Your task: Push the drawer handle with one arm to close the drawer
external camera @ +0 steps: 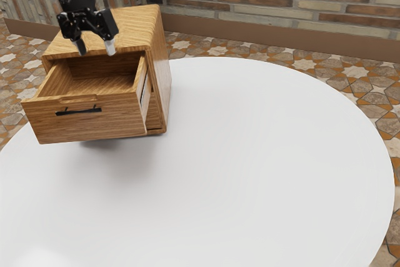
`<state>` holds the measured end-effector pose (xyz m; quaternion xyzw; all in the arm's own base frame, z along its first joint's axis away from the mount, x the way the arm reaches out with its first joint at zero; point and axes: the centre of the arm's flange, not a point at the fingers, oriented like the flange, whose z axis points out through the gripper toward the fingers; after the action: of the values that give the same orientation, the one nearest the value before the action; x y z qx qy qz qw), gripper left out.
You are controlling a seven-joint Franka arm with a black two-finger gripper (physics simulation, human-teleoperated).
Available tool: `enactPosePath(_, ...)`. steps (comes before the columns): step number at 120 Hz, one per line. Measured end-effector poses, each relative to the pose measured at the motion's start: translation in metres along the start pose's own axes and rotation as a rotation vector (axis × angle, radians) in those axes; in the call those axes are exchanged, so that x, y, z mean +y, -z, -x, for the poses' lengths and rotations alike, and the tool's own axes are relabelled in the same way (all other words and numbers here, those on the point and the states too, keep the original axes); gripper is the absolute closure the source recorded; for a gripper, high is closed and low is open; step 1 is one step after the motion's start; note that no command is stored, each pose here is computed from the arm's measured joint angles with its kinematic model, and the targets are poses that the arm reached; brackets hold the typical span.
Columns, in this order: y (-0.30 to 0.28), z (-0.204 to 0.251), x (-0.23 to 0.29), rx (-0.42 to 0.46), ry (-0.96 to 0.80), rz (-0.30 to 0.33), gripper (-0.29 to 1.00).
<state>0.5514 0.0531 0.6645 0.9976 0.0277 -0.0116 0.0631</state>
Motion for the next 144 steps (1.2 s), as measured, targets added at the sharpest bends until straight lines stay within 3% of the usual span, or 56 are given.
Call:
enactPosePath(10,-0.002,0.012,-0.005,-0.003,0.011,-0.013,0.0)
enactPosePath(18,0.012,0.075,0.009,0.027,-0.002,-0.036,0.0)
enactPosePath(25,0.017,0.183,0.084,0.1,-0.071,-0.15,0.0)
enactPosePath(32,-0.001,0.245,0.122,0.131,-0.026,-0.252,0.0)
enactPosePath(44,-0.054,0.271,0.059,0.046,0.149,-0.224,0.1)
enactPosePath(57,-0.091,0.268,0.035,-0.029,0.178,-0.191,0.29)
enactPosePath(69,-0.103,0.262,0.034,-0.042,0.152,-0.148,0.47)
enactPosePath(83,-0.112,0.243,0.037,-0.026,0.155,-0.109,0.59)
enactPosePath(110,-0.102,0.18,0.025,0.044,0.203,-0.06,0.68)
enactPosePath(144,-0.114,0.153,0.0,0.05,0.268,-0.076,0.7)
